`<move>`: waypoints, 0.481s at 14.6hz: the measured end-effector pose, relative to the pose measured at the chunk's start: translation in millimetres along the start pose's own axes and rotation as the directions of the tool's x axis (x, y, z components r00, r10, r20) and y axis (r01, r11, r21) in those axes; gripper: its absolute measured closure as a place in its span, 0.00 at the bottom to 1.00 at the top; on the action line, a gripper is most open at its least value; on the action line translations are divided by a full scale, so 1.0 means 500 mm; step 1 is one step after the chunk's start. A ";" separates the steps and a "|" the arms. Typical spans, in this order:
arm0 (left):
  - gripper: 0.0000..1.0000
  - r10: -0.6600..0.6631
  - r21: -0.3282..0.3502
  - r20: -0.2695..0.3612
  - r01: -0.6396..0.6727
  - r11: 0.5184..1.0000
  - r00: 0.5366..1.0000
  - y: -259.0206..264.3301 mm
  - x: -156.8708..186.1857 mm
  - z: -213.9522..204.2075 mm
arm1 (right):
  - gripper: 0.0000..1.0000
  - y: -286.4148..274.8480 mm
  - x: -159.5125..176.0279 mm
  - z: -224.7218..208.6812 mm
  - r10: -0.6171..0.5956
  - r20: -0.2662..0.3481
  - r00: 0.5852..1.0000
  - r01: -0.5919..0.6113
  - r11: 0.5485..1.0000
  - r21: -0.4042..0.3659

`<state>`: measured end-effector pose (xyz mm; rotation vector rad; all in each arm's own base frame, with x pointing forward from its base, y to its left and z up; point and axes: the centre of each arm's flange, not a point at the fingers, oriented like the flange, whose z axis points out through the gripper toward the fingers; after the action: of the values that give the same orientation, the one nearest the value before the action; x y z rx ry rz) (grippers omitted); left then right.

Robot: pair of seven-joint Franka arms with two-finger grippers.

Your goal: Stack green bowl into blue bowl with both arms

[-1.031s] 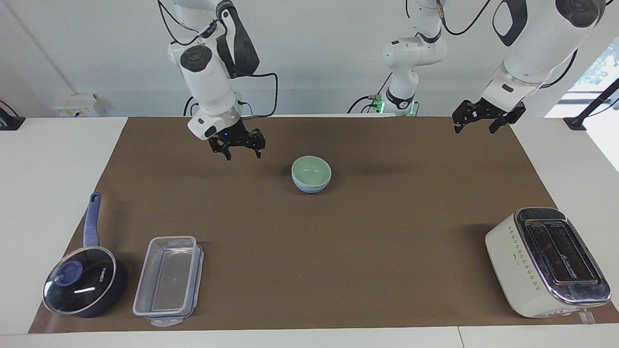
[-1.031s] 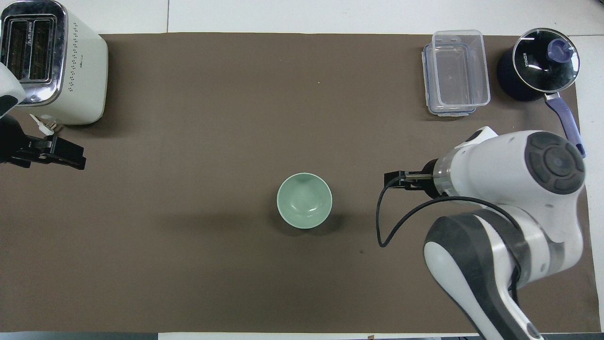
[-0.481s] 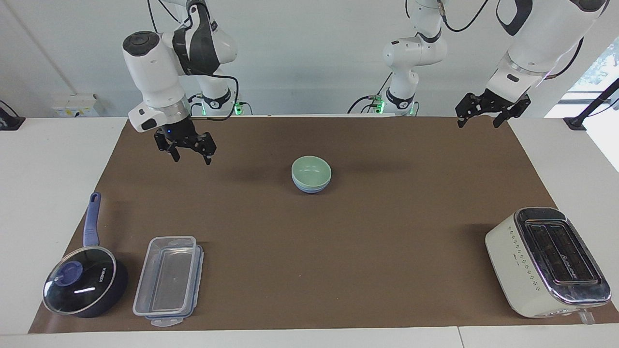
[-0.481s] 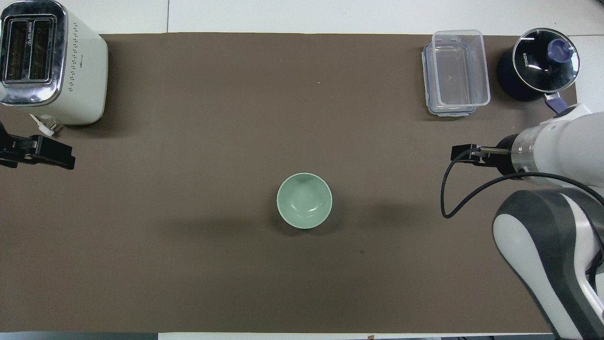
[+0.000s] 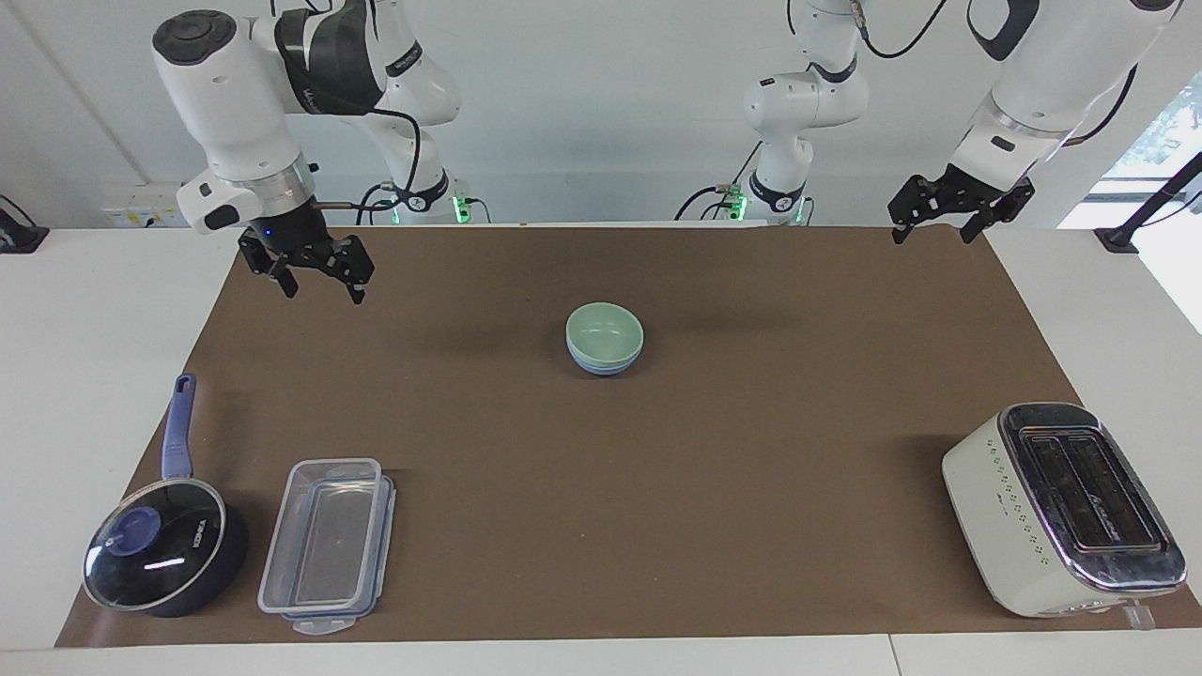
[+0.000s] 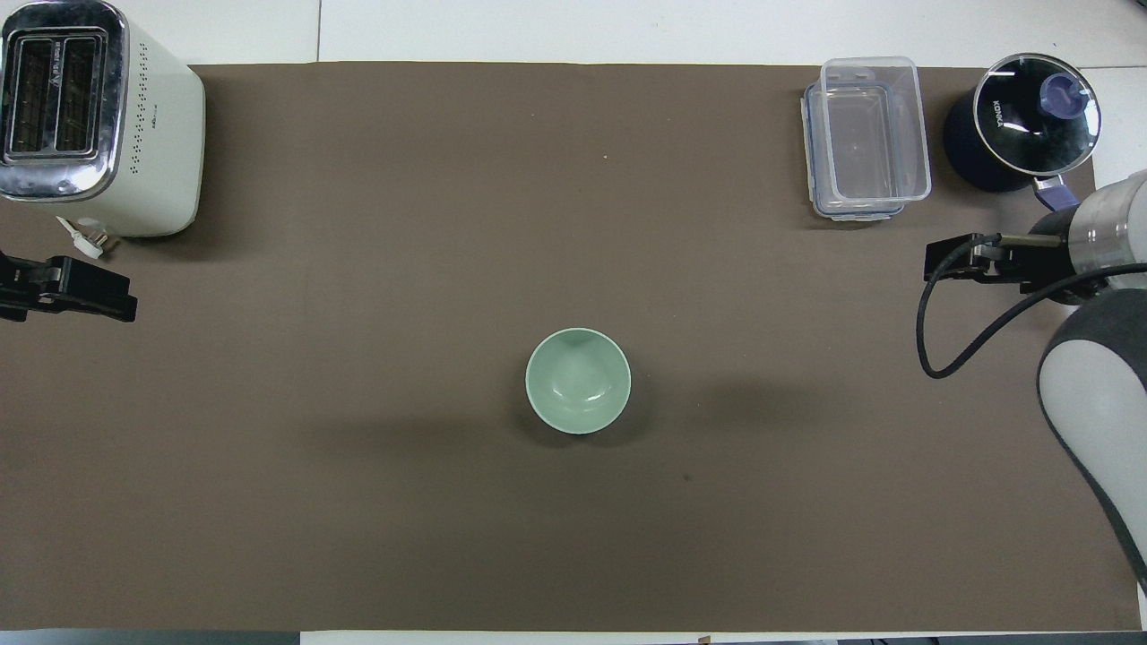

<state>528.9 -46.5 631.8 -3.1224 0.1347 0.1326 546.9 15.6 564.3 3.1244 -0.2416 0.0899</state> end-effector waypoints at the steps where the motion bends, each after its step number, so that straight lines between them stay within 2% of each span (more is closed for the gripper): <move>1: 0.00 -0.001 -0.003 -0.001 0.001 1.000 1.000 0.000 0.000 0.000 | 0.00 0.000 0.007 -0.011 -0.001 0.009 1.000 0.001 1.000 -0.006; 4: 0.00 -0.006 -0.004 -0.001 0.006 1.000 1.000 -0.005 0.000 0.000 | 0.00 0.014 0.021 -0.041 -0.004 0.045 0.999 0.005 1.000 -0.020; 7: 0.00 -0.010 -0.005 -0.002 0.010 1.000 1.000 -0.009 0.000 0.000 | 0.00 0.032 0.028 -0.041 0.004 0.056 0.998 -0.003 1.000 -0.022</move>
<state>529.5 -42.0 632.0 -3.1275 0.1197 0.1297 556.9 -2.2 585.7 3.1073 -0.2468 -0.0001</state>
